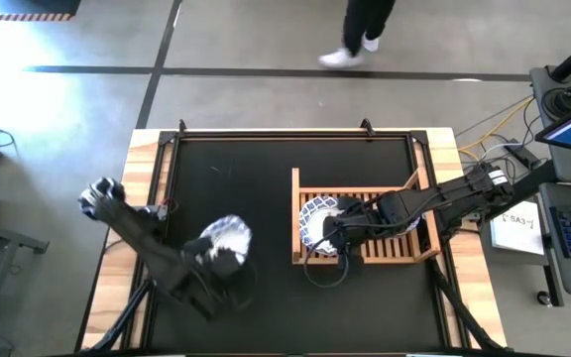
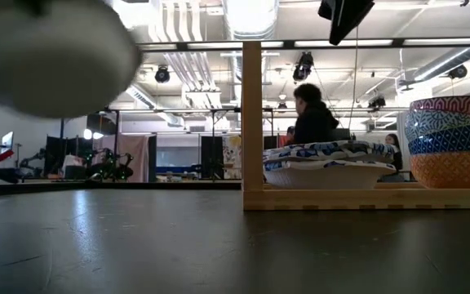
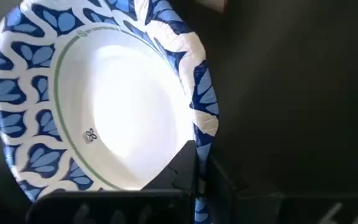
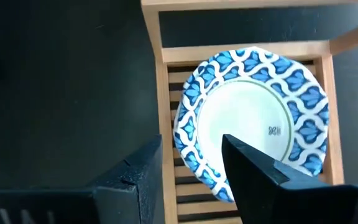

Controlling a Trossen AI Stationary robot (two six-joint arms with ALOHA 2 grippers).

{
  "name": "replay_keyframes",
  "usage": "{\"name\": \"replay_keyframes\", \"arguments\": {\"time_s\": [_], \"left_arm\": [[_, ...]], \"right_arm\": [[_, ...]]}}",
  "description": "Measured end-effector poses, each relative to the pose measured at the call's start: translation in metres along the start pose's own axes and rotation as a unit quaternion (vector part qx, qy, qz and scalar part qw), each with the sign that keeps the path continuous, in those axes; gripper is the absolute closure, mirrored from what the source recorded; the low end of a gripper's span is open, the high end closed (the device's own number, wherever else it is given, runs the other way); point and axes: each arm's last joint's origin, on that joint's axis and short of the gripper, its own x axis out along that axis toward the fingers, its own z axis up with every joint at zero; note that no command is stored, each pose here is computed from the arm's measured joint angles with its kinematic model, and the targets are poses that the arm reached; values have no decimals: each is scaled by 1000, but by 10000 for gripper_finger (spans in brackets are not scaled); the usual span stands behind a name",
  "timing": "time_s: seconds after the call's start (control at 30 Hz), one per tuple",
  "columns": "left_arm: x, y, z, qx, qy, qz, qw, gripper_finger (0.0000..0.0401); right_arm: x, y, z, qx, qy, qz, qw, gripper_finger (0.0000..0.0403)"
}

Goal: Place and stack bowls onto a shelf
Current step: Stack the white bowl on top of the white bowl on the shelf

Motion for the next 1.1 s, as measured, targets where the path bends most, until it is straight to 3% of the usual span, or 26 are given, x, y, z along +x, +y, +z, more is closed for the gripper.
{"name": "replay_keyframes", "arguments": {"time_s": [0.1,0.2,0.33,0.43,0.7,0.97,1.1], "left_arm": [[-19,17,20,39,-90,-20,995,400],[-33,23,35,117,-157,-40,980,400],[-42,26,46,237,-201,-50,949,400],[-44,30,49,289,-192,-57,936,401],[-38,30,52,346,-146,-105,921,401],[-38,28,57,374,-167,-106,906,401],[-43,28,63,389,-185,-109,896,401]], "right_arm": [[0,1,2,-29,-9,3,1000,252],[0,2,5,-71,-28,7,997,255],[-4,3,11,-126,-62,7,990,257],[-12,2,17,-161,-84,-26,983,259],[-32,5,38,-285,-179,-73,939,269],[-35,10,46,-344,-228,-34,910,258],[-36,11,48,-347,-241,-25,906,253]]}}
